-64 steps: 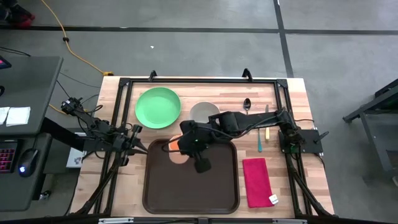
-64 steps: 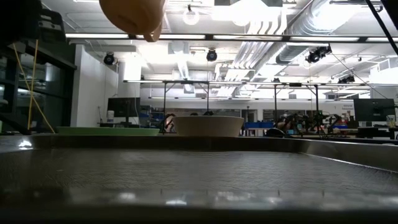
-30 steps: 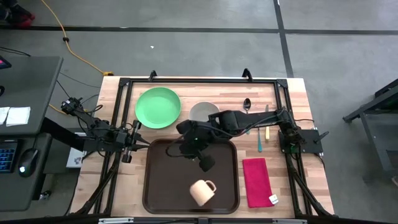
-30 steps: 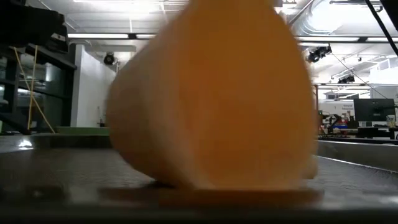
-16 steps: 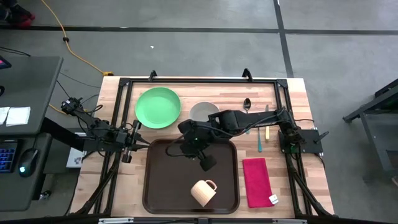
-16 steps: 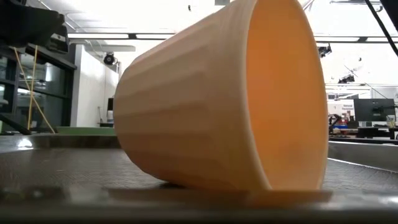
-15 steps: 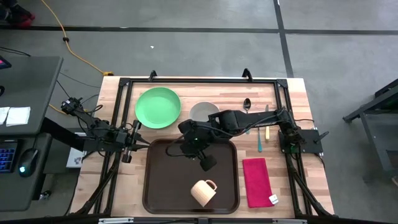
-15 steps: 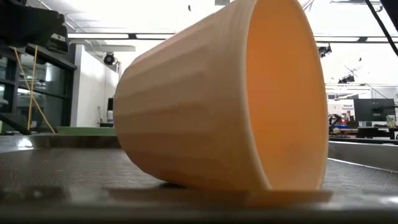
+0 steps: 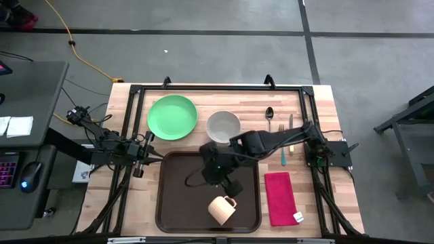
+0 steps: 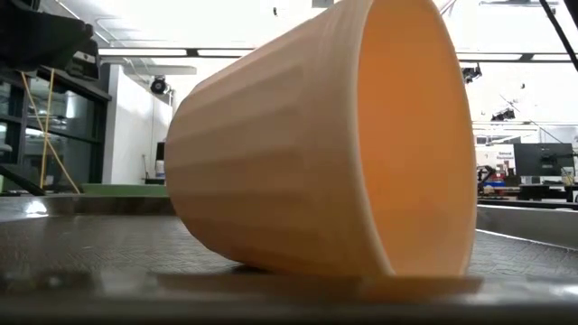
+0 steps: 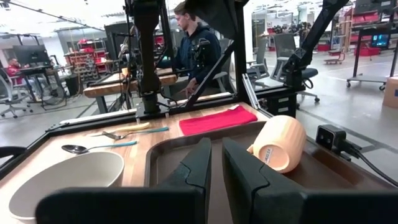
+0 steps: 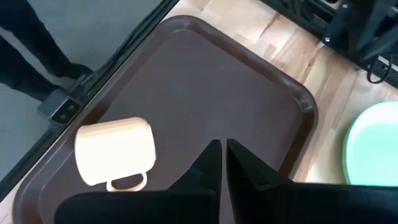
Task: Set up tray
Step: Put the light orange mug on the top left of the brown tray
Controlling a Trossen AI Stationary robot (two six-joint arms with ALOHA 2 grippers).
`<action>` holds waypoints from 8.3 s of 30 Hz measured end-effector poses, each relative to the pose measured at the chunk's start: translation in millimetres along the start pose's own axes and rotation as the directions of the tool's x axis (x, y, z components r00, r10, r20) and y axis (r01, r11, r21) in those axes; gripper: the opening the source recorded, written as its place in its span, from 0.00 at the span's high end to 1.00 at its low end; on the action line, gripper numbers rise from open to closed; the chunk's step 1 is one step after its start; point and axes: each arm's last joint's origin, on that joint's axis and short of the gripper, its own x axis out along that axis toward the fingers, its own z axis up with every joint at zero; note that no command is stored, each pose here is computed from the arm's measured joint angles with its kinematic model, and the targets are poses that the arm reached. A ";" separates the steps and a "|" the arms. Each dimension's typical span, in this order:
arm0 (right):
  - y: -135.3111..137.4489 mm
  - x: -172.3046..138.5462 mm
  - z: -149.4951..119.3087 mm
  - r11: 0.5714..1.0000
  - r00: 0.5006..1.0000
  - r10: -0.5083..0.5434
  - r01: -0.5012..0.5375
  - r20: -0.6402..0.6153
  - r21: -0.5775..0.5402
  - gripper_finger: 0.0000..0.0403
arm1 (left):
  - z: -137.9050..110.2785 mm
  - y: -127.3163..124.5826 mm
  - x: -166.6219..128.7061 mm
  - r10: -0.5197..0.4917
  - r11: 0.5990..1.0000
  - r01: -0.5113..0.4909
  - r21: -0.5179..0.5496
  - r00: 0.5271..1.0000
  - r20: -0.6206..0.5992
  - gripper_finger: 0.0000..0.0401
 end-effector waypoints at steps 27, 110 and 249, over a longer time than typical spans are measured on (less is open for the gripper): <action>81.2 0.9 16.2 0.993 0.999 0.037 -0.035 -0.007 0.115 1.00 | -2.1 -1.1 0.0 -0.030 0.999 0.030 -0.023 0.999 -0.018 0.82; 170.9 102.4 -50.2 0.963 0.952 -0.004 0.087 -0.306 0.257 0.64 | -3.8 -1.2 -0.1 -0.029 0.998 0.027 -0.060 0.999 -0.037 0.82; 39.1 59.7 -25.7 0.806 0.878 -0.400 0.200 -0.264 -0.557 1.00 | 3.2 -0.1 0.0 -0.012 0.891 0.027 -0.452 0.999 0.036 0.82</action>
